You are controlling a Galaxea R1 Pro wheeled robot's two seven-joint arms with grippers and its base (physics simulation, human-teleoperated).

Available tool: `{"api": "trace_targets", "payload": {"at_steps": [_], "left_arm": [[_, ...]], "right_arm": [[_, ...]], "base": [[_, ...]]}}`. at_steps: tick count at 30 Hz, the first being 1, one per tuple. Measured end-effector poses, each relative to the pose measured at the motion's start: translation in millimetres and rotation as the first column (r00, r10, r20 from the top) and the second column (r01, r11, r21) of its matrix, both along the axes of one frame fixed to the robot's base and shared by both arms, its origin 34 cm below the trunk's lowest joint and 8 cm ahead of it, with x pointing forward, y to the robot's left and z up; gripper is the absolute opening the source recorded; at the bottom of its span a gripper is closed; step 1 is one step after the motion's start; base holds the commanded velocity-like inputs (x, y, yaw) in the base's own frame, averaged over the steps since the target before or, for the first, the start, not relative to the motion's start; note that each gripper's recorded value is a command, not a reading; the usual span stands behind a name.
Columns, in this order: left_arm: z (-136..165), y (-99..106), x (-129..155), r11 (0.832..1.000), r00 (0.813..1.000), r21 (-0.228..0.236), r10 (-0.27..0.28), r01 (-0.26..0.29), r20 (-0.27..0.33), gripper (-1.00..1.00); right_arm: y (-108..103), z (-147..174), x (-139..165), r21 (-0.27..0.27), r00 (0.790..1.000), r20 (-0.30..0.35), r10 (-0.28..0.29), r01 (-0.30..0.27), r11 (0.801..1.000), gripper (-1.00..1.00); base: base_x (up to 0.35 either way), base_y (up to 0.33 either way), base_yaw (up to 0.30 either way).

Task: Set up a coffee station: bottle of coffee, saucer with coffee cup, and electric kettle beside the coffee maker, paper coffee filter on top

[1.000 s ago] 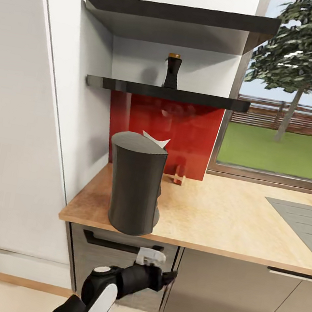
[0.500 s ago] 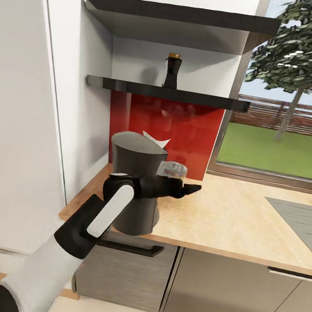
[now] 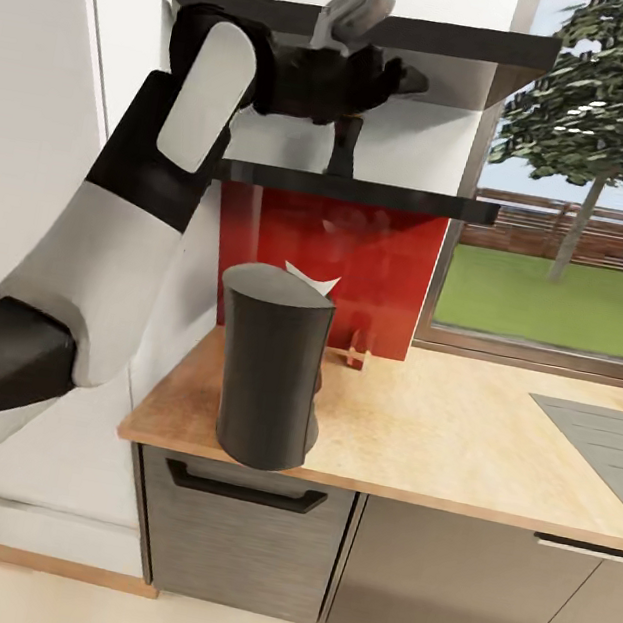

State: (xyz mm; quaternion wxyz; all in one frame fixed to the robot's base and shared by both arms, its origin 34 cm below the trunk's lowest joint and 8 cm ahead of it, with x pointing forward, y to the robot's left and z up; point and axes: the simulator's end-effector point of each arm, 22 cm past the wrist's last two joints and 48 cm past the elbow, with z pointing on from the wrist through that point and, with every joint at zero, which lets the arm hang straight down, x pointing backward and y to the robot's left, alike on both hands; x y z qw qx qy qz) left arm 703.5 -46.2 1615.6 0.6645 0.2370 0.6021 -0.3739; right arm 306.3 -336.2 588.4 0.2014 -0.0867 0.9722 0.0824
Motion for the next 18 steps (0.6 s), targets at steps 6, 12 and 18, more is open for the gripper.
{"api": "trace_targets", "payload": {"at_steps": [6, 12, 18], "left_arm": [[28.6, 10.6, 10.4, 0.998, 0.998, 0.009, 0.055, -0.055, -0.016, 1.0], [1.9, 33.4, 52.4, 0.919, 0.932, 0.165, 0.362, -0.359, 0.011, 1.0], [-25.6, 49.3, 78.9, 0.84, 0.87, 0.252, 0.493, -0.481, 0.021, 1.0]], "right_arm": [[-2.5, -0.3, 0.7, -0.011, 1.0, 0.002, -0.005, 0.005, 1.0, 1.0], [-3.2, 0.0, 1.1, -0.011, 1.0, 0.004, -0.003, 0.003, 1.0, 1.0], [-4.0, 0.1, 1.3, -0.013, 1.0, 0.006, -0.003, 0.003, 1.0, 1.0]], "base": [[0.0, 0.0, 0.0], [0.0, 0.0, 0.0], [0.0, 0.0, 0.0]]}}
